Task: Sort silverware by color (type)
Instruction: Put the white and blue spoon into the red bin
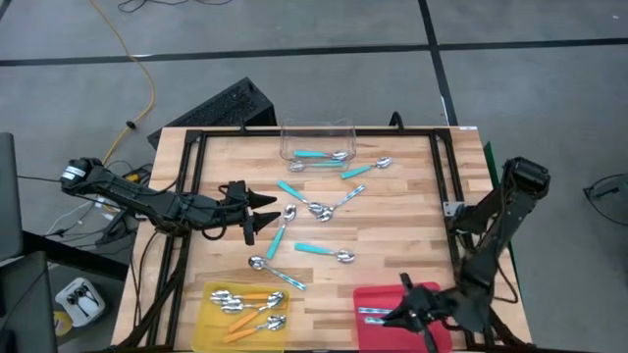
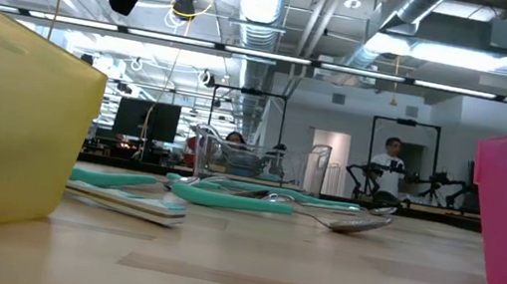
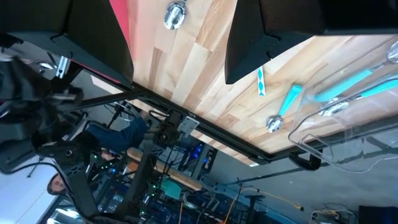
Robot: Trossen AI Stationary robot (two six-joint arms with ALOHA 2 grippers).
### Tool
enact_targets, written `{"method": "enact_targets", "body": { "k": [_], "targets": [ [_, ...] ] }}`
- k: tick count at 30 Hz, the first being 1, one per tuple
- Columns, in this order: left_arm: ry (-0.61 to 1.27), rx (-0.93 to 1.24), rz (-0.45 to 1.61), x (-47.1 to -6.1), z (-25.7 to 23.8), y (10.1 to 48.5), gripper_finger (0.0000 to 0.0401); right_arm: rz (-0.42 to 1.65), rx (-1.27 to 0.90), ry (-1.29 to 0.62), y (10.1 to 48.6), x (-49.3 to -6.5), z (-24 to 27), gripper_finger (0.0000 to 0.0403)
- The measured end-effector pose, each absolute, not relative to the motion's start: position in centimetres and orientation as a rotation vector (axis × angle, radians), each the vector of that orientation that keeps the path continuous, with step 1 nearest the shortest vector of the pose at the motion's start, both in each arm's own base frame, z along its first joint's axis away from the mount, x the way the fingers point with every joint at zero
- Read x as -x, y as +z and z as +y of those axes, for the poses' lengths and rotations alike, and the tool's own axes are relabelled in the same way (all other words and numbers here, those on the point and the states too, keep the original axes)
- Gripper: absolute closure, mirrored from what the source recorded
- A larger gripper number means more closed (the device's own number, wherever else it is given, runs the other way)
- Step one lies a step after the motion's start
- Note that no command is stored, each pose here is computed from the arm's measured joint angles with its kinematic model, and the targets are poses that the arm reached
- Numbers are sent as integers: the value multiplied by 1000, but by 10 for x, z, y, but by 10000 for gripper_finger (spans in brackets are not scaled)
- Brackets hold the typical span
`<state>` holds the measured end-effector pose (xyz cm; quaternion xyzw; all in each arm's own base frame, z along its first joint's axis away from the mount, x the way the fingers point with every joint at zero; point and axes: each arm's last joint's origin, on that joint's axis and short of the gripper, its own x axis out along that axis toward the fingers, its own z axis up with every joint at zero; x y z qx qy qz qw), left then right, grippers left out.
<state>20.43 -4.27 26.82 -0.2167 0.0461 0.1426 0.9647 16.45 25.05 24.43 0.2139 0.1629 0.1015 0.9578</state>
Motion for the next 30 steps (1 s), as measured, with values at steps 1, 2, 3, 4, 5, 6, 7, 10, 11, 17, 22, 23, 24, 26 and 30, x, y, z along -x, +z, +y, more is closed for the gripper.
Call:
{"method": "enact_targets", "body": {
  "k": [1, 2, 3, 4, 5, 6, 7, 10, 11, 17, 22, 23, 24, 26, 30],
  "targets": [
    [289, 439, 94, -204, -43, 268, 163, 351, -450, 184, 241, -161, 251, 359],
    [289, 442, 93, -204, -43, 268, 163, 368, -466, 168, 239, -158, 251, 359],
    [289, 445, 92, -204, -43, 268, 163, 382, -481, 152, 237, -156, 251, 359],
    [289, 446, 93, -204, -43, 268, 163, 400, -492, 140, 234, -154, 251, 359],
    [290, 447, 92, -204, -43, 268, 163, 417, -501, 131, 232, -152, 251, 359],
    [289, 447, 92, -204, -43, 268, 163, 433, -509, 124, 230, -149, 251, 359],
    [290, 447, 92, -204, -43, 268, 163, 447, -518, 118, 229, -147, 251, 359],
    [291, 460, 90, -204, -43, 268, 163, 482, -536, 105, 225, -141, 252, 358],
    [291, 462, 90, -204, -43, 268, 163, 491, -537, 101, 224, -139, 252, 358],
    [291, 470, 89, -204, -43, 268, 163, 549, -536, 39, 214, -136, 248, 358],
    [291, 473, 89, -204, -43, 268, 163, 571, -527, -9, 210, -138, 243, 358],
    [292, 473, 89, -204, -43, 268, 163, 576, -528, -7, 210, -139, 243, 358],
    [291, 473, 89, -204, -43, 268, 163, 586, -530, -1, 209, -139, 243, 358],
    [291, 474, 89, -204, -43, 268, 163, 606, -524, 2, 206, -140, 244, 358],
    [292, 473, 89, -204, -43, 268, 163, 683, -462, -34, 186, -148, 245, 358]
  ]
}}
